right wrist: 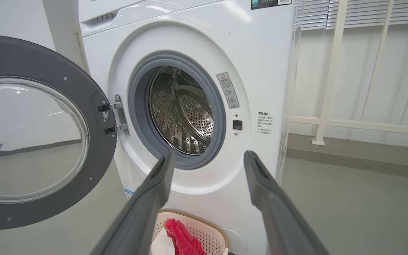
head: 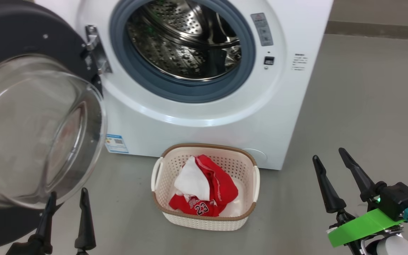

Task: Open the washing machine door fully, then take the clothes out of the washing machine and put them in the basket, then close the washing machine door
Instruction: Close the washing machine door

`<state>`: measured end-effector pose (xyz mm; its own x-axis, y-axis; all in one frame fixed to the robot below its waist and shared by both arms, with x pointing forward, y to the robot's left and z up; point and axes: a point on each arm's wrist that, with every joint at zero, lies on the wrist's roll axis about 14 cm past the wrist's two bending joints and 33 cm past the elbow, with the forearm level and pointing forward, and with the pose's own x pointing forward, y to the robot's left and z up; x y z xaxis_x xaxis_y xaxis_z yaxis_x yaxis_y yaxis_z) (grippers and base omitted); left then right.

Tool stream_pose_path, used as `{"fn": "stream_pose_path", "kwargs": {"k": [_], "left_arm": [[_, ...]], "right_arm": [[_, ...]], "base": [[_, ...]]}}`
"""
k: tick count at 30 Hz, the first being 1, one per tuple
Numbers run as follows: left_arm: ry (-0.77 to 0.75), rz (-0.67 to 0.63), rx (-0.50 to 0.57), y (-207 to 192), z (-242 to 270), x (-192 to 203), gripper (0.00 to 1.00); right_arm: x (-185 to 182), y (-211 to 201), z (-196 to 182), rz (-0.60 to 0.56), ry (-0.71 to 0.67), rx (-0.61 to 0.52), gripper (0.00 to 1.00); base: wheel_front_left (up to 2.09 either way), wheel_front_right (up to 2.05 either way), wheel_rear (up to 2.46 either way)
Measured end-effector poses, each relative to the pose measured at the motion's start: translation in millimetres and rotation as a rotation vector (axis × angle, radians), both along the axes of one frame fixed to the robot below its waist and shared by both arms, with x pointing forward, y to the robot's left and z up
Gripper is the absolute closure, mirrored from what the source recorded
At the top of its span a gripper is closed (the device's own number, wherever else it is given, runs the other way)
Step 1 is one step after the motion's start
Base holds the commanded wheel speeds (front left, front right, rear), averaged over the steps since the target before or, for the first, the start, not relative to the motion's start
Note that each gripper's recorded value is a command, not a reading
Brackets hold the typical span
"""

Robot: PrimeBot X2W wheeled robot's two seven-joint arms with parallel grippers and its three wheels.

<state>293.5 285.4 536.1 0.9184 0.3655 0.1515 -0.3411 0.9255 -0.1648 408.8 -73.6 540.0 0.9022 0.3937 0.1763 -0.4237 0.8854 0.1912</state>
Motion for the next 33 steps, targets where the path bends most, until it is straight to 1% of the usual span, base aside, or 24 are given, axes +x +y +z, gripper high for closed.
{"fn": "stream_pose_path", "kwargs": {"k": [6, 14, 21, 30, 31, 32, 33], "left_arm": [[-0.016, 0.061, 0.009, 16, 5, -21, 0.0], [-0.01, 0.129, 0.017, 32, 5, -47, 0.0], [-0.005, 0.16, 0.015, 36, 3, -56, 0.0], [-0.009, 0.155, 0.022, 34, 4, -53, 0.0], [-0.008, 0.156, 0.022, 34, 4, -52, 0.5], [-0.009, 0.154, 0.024, 34, 4, -51, 0.96], [-0.008, 0.152, 0.024, 33, 4, -51, 1.0]], "right_arm": [[0, 28, 5, 0.07, -0.01, 0.008, 0.0], [-2, 51, 12, 0.132, -0.027, 0.008, 0.0], [-3, 57, 13, 0.149, -0.032, 0.007, 0.0], [-3, 54, 10, 0.143, -0.024, 0.005, 0.0], [-3, 54, 10, 0.141, -0.022, 0.007, 0.0], [-2, 53, 10, 0.139, -0.021, 0.009, 0.0], [-2, 52, 9, 0.138, -0.02, 0.009, 0.0]], "base": [[0.0, 0.0, 0.0], [0.0, 0.0, 0.0], [0.0, 0.0, 0.0], [0.0, 0.0, 0.0], [0.0, 0.0, 0.0], [0.0, 0.0, 0.0], [0.0, 0.0, 0.0]]}}
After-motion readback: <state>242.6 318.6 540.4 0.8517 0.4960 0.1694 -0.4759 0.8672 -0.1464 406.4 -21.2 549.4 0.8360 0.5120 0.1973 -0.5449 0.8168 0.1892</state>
